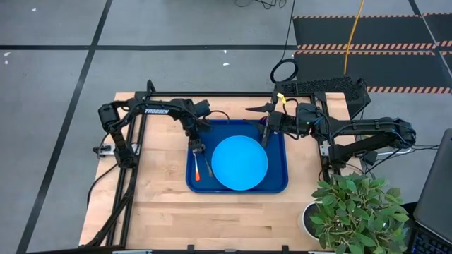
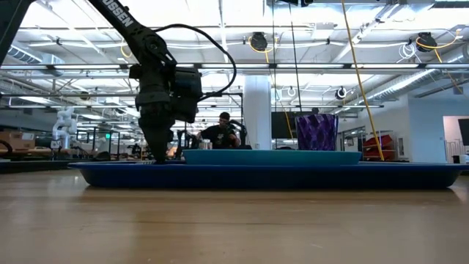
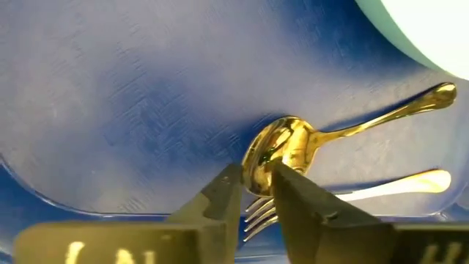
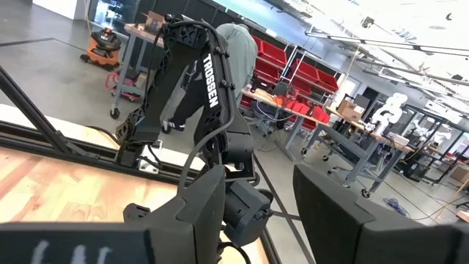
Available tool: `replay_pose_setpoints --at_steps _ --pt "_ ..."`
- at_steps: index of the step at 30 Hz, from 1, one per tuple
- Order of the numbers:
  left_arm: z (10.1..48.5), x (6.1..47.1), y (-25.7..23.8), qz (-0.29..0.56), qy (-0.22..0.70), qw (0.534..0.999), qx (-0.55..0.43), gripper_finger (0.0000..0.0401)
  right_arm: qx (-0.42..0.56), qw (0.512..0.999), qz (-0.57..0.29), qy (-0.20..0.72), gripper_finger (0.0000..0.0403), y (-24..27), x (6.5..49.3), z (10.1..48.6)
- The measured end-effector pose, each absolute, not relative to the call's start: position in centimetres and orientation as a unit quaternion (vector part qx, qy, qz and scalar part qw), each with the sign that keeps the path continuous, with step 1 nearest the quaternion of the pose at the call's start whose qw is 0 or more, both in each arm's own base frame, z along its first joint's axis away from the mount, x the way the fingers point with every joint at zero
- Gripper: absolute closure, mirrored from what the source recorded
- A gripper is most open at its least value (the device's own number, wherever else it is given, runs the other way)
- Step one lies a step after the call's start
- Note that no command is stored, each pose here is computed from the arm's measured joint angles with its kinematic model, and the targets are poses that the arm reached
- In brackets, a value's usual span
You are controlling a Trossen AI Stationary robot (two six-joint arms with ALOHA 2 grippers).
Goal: Pick and place plate/cup/fork/spoon on tray
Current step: Adjust the blue fork and black spoon on the blue serving tray
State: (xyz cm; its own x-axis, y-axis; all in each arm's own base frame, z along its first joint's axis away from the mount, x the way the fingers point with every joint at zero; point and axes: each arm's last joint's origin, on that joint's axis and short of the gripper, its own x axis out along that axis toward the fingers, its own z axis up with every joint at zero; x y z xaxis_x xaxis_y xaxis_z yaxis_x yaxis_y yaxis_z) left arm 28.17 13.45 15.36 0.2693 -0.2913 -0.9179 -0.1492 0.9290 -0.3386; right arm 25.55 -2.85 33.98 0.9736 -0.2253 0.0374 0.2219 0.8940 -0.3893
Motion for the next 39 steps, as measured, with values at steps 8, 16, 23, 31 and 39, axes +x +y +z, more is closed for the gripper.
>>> replay_pose_setpoints --at_steps 8,16,23,31,39 --pt "15.4 28.3 13.8 -0.038 0.593 0.785 -0.176 0.0393 -0.199 0.973 -0.115 0.004 0.0245 -2.8 25.5 34.0" --pt "15.4 28.3 13.8 -0.039 0.594 0.784 -0.175 0.0396 -0.2 0.973 -0.115 0.004 0.0245 -2.8 25.5 34.0" --pt "15.4 28.3 14.6 -0.039 0.579 0.799 -0.157 0.0398 -0.2 0.973 -0.115 0.004 0.0245 -2.8 25.5 34.0" --pt "15.4 28.2 14.8 -0.063 0.575 0.807 -0.119 0.0398 -0.201 0.973 -0.115 0.004 0.0245 -2.8 25.5 34.0" --pt "15.4 28.2 14.9 -0.078 0.578 0.809 -0.073 0.0398 -0.201 0.973 -0.115 0.004 0.0245 -2.8 25.5 34.0"
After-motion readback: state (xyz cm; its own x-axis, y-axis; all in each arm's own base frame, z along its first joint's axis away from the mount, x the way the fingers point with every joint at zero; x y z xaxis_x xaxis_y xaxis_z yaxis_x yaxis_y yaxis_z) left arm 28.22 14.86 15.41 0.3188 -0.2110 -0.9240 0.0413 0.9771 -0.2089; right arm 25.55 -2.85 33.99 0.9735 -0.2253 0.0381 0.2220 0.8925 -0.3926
